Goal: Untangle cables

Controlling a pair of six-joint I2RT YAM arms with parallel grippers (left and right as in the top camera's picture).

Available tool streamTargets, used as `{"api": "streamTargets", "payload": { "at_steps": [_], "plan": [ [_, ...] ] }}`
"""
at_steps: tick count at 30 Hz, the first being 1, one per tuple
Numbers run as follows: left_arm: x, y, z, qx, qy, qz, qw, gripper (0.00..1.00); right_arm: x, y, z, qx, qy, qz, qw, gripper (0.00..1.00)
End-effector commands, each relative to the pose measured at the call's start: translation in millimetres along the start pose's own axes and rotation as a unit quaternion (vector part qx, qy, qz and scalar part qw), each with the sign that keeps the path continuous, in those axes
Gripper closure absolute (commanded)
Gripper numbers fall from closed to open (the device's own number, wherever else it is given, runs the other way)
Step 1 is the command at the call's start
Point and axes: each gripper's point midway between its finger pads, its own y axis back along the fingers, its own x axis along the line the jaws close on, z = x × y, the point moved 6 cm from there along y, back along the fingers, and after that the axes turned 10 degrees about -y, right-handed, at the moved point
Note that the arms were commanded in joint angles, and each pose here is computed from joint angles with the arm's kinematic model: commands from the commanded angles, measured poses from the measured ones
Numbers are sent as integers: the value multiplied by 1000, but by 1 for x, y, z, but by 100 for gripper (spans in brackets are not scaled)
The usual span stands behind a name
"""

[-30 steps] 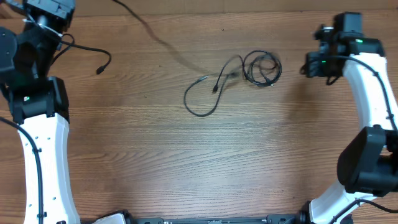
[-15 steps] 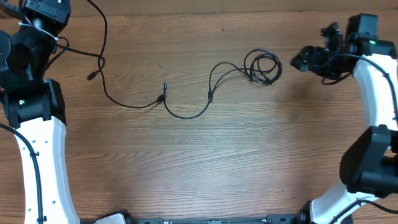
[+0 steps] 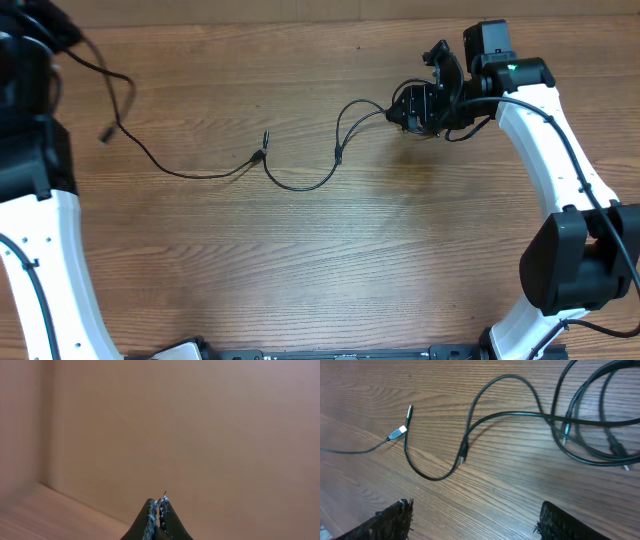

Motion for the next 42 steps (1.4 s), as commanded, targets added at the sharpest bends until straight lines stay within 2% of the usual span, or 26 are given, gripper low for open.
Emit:
{"api": "streamTargets", "payload": {
  "at_steps": [1,5,8,10,13,15,16,18,22,25,28,32,34,36,38,39,40,42],
  "plan": [
    [42,-5,34,-54,-72,104,991,96,6,-4,-3,6,-4,6,1000,21],
    [70,-32,52,-107,-74,132,983,94,11,-6,-5,9,2,8,1000,21],
    [89,-54,55,-120,-75,169,975,94,12,-6,-4,6,-3,9,1000,21],
    [102,-73,49,-115,-80,204,969,94,13,-6,-1,-1,-20,11,1000,21],
    [111,-102,28,-93,-84,206,970,94,15,-7,1,-5,-24,14,1000,21],
    [118,-124,-2,-56,-78,203,975,93,18,-9,0,-5,-20,13,1000,21],
    [124,-140,-35,-6,-65,201,977,94,19,-10,0,-5,-18,14,1000,21],
    [130,-157,-77,57,-51,192,978,94,21,-10,-1,-3,-16,14,1000,21],
    [139,-186,-180,198,-12,159,967,94,21,-11,-1,-3,-16,14,1000,21],
    [136,-199,-242,270,17,115,956,94,21,-11,-2,-2,-16,14,1000,21],
    [133,-205,-286,315,65,84,943,94,21,-11,-2,-1,-17,14,1000,21],
    [140,-199,-301,342,63,113,931,91,21,-11,-2,-1,-17,14,1000,21],
    [145,-196,-303,348,55,135,926,71,21,-11,-2,-1,-17,14,1000,21],
    [150,-192,-305,358,46,160,919,41,21,-11,-2,-1,-17,14,1000,20],
    [154,-187,-308,369,42,176,912,29,21,-11,-3,0,-18,14,1000,20],
    [155,-185,-310,374,43,177,909,20,21,-11,-3,1,-18,13,1000,20],
    [156,-177,-317,398,64,187,896,0,21,-11,-3,2,-18,13,1000,19],
    [153,-161,-329,438,100,204,870,0,21,-11,-3,2,-19,13,1000,17]
  ]
}}
